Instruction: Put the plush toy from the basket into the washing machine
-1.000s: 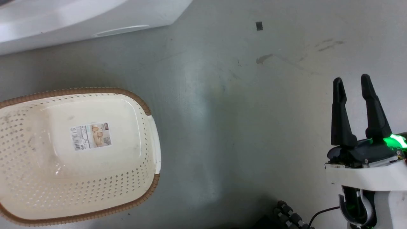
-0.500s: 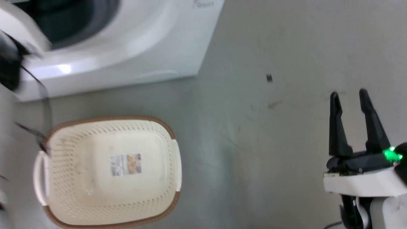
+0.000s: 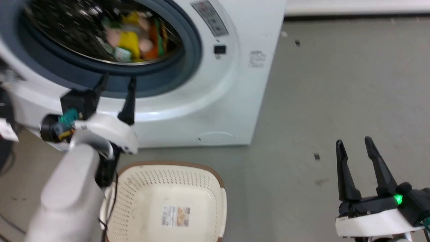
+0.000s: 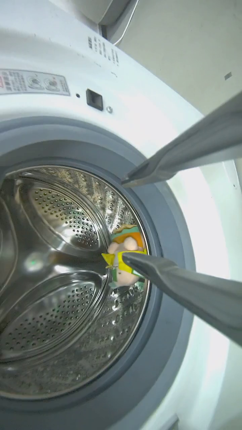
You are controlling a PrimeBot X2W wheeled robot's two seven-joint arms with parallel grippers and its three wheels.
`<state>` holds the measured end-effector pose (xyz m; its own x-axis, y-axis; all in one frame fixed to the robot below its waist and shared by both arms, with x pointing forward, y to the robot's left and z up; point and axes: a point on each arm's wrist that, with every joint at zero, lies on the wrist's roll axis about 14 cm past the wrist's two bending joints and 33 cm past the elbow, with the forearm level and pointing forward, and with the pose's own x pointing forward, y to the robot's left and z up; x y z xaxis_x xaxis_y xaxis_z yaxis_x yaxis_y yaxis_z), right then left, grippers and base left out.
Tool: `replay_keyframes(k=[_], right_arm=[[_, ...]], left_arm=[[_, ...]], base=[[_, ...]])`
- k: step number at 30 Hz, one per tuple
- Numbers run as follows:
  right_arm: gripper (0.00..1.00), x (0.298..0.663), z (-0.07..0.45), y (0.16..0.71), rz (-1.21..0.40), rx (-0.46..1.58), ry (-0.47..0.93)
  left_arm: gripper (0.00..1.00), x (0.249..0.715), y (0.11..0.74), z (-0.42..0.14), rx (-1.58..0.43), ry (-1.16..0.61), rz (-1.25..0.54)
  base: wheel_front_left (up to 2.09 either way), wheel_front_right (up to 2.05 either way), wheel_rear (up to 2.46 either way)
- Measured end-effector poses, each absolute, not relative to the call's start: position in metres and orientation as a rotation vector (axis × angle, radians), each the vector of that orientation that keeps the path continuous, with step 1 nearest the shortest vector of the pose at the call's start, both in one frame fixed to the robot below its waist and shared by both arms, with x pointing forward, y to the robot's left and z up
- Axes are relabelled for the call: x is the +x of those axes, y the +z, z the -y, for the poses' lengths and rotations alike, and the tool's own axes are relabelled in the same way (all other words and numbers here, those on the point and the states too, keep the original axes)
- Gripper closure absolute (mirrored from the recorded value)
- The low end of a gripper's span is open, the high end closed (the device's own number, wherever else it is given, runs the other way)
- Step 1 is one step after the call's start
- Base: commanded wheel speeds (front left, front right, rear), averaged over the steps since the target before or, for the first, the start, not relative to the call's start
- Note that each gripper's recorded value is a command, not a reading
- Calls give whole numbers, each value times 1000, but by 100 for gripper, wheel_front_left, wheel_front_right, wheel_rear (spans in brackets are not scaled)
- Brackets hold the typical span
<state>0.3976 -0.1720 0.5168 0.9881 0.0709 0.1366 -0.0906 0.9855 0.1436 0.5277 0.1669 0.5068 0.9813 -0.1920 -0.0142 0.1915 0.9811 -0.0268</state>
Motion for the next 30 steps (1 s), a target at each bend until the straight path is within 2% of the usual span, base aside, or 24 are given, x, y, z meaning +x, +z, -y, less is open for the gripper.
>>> replay_keyframes(k=[3, 7, 14, 26, 27, 30], right_arm=[[0, 391, 163, 528, 159, 157, 109], [0, 381, 153, 539, 187, 165, 142], [0, 367, 143, 547, 207, 164, 174], [0, 346, 145, 519, 116, 154, 163], [100, 346, 146, 518, 115, 154, 161], [100, 346, 146, 519, 116, 154, 162]], left_arm=[[0, 494, 528, -169, -11, -156, 62], [0, 445, 526, -174, -15, -101, 81], [0, 386, 526, -179, -58, -29, 107], [0, 344, 494, -168, -70, -31, 26], [100, 343, 494, -167, -72, -33, 25], [100, 343, 494, -167, -75, -34, 24]], base=[[0, 0, 0], [0, 0, 0], [0, 0, 0], [0, 0, 0], [0, 0, 0], [0, 0, 0]])
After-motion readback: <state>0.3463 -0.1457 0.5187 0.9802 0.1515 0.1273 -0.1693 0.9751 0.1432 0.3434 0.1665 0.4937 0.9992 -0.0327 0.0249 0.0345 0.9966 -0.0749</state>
